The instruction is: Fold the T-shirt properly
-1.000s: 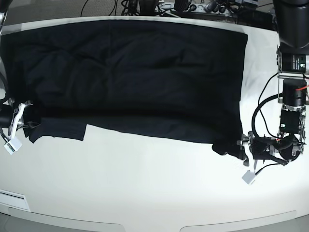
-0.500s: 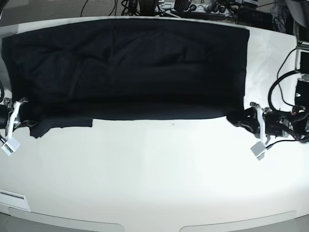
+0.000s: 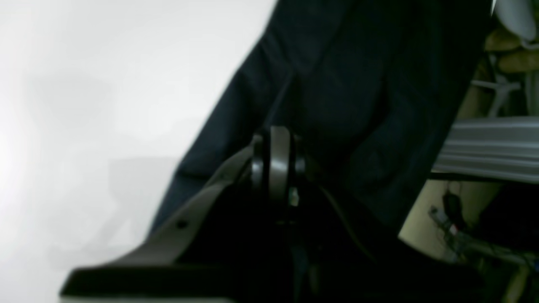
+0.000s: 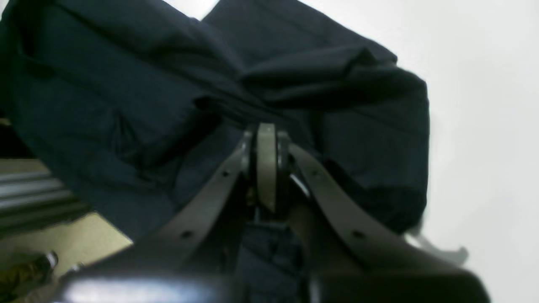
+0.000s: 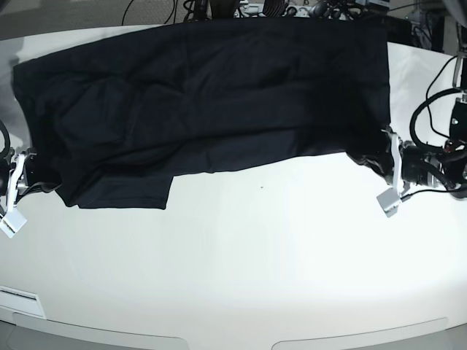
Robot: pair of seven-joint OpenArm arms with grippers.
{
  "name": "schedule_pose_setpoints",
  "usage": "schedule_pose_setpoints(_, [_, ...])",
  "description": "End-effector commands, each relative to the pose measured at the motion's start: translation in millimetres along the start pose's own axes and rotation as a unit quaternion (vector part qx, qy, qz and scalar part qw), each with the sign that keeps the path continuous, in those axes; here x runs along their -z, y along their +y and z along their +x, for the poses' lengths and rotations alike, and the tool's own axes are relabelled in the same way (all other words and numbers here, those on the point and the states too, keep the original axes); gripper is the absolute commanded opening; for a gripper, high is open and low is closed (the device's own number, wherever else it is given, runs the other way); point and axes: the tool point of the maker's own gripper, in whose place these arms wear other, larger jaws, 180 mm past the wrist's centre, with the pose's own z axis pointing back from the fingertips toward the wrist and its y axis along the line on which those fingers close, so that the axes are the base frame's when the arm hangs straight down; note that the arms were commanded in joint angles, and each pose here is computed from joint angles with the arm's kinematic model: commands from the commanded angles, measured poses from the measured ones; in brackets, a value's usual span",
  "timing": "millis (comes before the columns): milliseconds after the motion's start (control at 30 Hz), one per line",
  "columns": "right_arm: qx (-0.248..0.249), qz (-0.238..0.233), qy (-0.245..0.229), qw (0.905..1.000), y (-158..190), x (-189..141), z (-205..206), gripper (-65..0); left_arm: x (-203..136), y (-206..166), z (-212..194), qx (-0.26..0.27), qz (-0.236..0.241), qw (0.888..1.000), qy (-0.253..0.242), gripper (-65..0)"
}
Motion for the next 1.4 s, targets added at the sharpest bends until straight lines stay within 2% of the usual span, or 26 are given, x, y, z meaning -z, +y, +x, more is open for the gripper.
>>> schedule_pose_setpoints(0, [-0.013, -0.009, -0.028, 0.9995, -1.3, -5.8, 17.0, -61.5, -11.9, 1.6, 9.0, 0.014, 0.009, 1.000, -0.010, -65.0])
schedule_pose_setpoints(100, [0.009, -0.015, -0.029, 0.9994, -0.3, 18.4, 12.9, -37.6, -9.9, 0.6, 5.7, 0.011, 0.006, 1.000, -0.008, -65.0])
schedule_pose_setpoints(133, [0.011, -0.013, -0.033, 0.9993, 1.9, 26.1, 13.2, -33.3, -10.0, 0.6, 5.6, 0.011, 0.006, 1.000, -0.008, -65.0])
schedule_pose_setpoints(300, [0.030, -0.054, -0.068, 0.9958, -6.1, 52.5, 21.6, -32.8, -10.0, 0.6, 5.6, 0.011, 0.006, 1.000, -0.008, -65.0])
schedule_pose_setpoints(467, [0.044, -0.102, -0.054, 0.9924, -17.6, 67.9, 14.7, -32.8, -10.1, 0.8, 5.7, 0.011, 0.006, 1.000, -0.008, -65.0])
schedule_pose_setpoints(700, [0.062, -0.108, -0.084, 0.9887, -17.5, 74.6, 25.3, -32.9, -9.9, 0.7, 5.6, 0.011, 0.006, 1.000, -0.008, -65.0])
schedule_pose_setpoints(767, [0.068, -0.127, -0.097, 0.9848, -24.6, 72.0, 29.5, -35.8, -9.9, 0.7, 5.6, 0.011, 0.006, 1.000, -0.008, -65.0])
schedule_pose_setpoints(800, [0.069, -0.137, -0.106, 0.9824, -28.4, 70.5, 32.0, -41.1, -9.9, 0.7, 5.6, 0.011, 0.006, 1.000, -0.008, -65.0])
schedule_pose_setpoints(867, [0.073, -0.155, -0.114, 0.9786, -34.8, 68.0, 34.1, -58.9, -10.0, 0.7, 5.8, 0.011, 0.006, 1.000, -0.008, -65.0])
schedule_pose_setpoints(900, [0.075, -0.164, -0.116, 0.9768, -38.0, 66.6, 34.9, -65.0, -10.0, 0.7, 5.8, 0.011, 0.006, 1.000, -0.008, -65.0])
schedule_pose_setpoints(1133, [0.062, -0.161, -0.121, 0.9775, -37.9, 61.0, 49.5, -64.2, -9.0, 0.0, 8.4, 0.010, 0.005, 1.000, -0.017, -65.0])
schedule_pose_setpoints(1233, [0.051, -0.157, -0.112, 0.9800, -36.2, 60.5, 49.7, -37.3, -6.1, -1.4, 3.5, 0.005, 0.001, 1.000, -0.013, -65.0])
schedule_pose_setpoints(1267, [0.046, -0.155, -0.108, 0.9809, -35.4, 61.1, 48.6, -31.4, -5.3, -1.9, 2.1, 0.004, 0.000, 1.000, -0.011, -65.0])
schedule_pose_setpoints(1367, [0.045, -0.164, -0.094, 0.9810, -38.0, 62.4, 41.1, -30.2, -3.3, -3.0, -0.8, 0.001, -0.003, 1.000, -0.010, -65.0])
